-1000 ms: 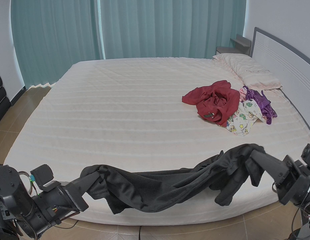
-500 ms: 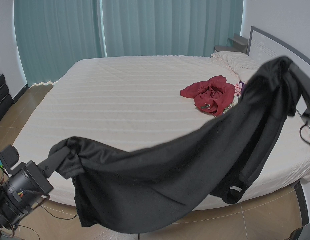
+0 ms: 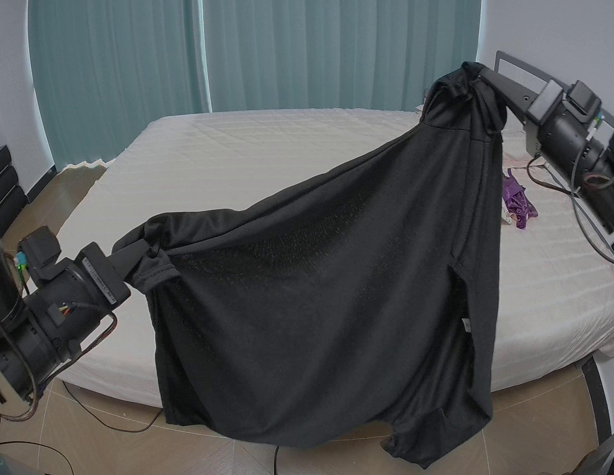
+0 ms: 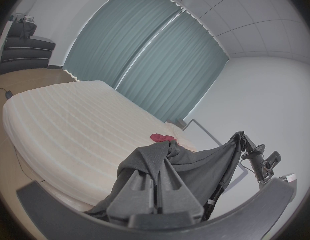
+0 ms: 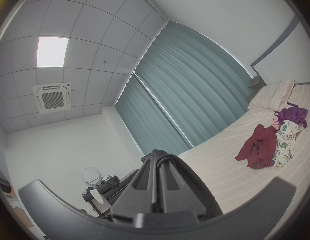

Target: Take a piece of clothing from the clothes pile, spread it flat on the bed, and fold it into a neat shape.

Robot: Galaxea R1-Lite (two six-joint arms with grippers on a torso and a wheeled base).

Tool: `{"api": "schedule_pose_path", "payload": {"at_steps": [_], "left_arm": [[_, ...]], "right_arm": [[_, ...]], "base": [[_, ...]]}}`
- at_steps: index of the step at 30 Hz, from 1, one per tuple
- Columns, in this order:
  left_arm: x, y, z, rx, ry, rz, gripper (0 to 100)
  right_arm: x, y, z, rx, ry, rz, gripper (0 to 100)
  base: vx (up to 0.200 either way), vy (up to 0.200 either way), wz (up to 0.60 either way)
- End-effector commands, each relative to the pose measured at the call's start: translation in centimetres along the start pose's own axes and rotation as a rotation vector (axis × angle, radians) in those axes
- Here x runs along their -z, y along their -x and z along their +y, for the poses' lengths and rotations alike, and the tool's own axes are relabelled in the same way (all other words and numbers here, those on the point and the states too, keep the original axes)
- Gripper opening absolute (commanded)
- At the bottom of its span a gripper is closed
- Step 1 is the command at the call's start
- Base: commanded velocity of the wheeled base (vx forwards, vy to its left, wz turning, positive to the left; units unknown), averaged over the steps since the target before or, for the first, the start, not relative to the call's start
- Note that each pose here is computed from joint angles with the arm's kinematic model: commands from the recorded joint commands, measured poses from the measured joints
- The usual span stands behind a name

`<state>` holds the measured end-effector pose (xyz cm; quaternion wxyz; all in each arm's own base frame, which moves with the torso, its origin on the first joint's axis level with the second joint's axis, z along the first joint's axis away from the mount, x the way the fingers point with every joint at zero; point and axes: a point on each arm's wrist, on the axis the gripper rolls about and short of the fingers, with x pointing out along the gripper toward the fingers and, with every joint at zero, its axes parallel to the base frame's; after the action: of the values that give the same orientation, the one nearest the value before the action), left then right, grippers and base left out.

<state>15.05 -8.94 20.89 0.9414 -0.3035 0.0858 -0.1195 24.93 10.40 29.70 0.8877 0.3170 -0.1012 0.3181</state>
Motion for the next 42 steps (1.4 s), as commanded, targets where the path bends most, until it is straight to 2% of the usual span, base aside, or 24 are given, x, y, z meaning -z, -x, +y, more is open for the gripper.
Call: {"api": "schedule_pose_path", "payload": {"at_steps": [1, 6, 15, 22, 29, 36, 39, 42], "left_arm": [[0.8, -3.8, 1.0, -0.112, -0.011, 0.051, 0], [0.9, -6.3, 2.0, -0.142, -0.007, 0.075, 0], [1.4, -10.3, 2.9, -0.202, -0.009, 0.098, 0], [2.3, -12.9, 4.0, -0.221, -0.006, 0.153, 0], [4.4, -15.3, 5.6, -0.258, -0.009, 0.235, 0], [5.7, -18.9, 7.8, -0.308, 0.05, 0.227, 0], [7.7, -21.2, 9.3, -0.348, 0.054, 0.259, 0], [8.6, -22.2, 10.2, -0.373, 0.052, 0.272, 0]], "right_arm": [[2.9, -3.6, -4.2, 0.083, -0.019, 0.071, 0], [3.4, -4.7, -5.9, 0.107, -0.015, 0.071, 0], [4.6, -6.3, -6.8, 0.103, 0.001, 0.091, 0], [8.3, -7.0, -9.8, 0.165, -0.006, 0.17, 0], [11.3, -7.2, -12.3, 0.23, -0.02, 0.232, 0], [14.0, -7.4, -14.7, 0.31, -0.024, 0.253, 0], [16.0, -7.6, -16.3, 0.342, -0.027, 0.275, 0], [16.9, -8.0, -17.2, 0.364, -0.025, 0.28, 0]], "base": [[0.2, 0.0, 0.0], [0.2, 0.0, 0.0], [0.2, 0.0, 0.0], [0.2, 0.0, 0.0], [0.0, 0.0, 0.0], [0.0, 0.0, 0.0], [0.0, 0.0, 0.0], [0.0, 0.0, 0.0]]}}
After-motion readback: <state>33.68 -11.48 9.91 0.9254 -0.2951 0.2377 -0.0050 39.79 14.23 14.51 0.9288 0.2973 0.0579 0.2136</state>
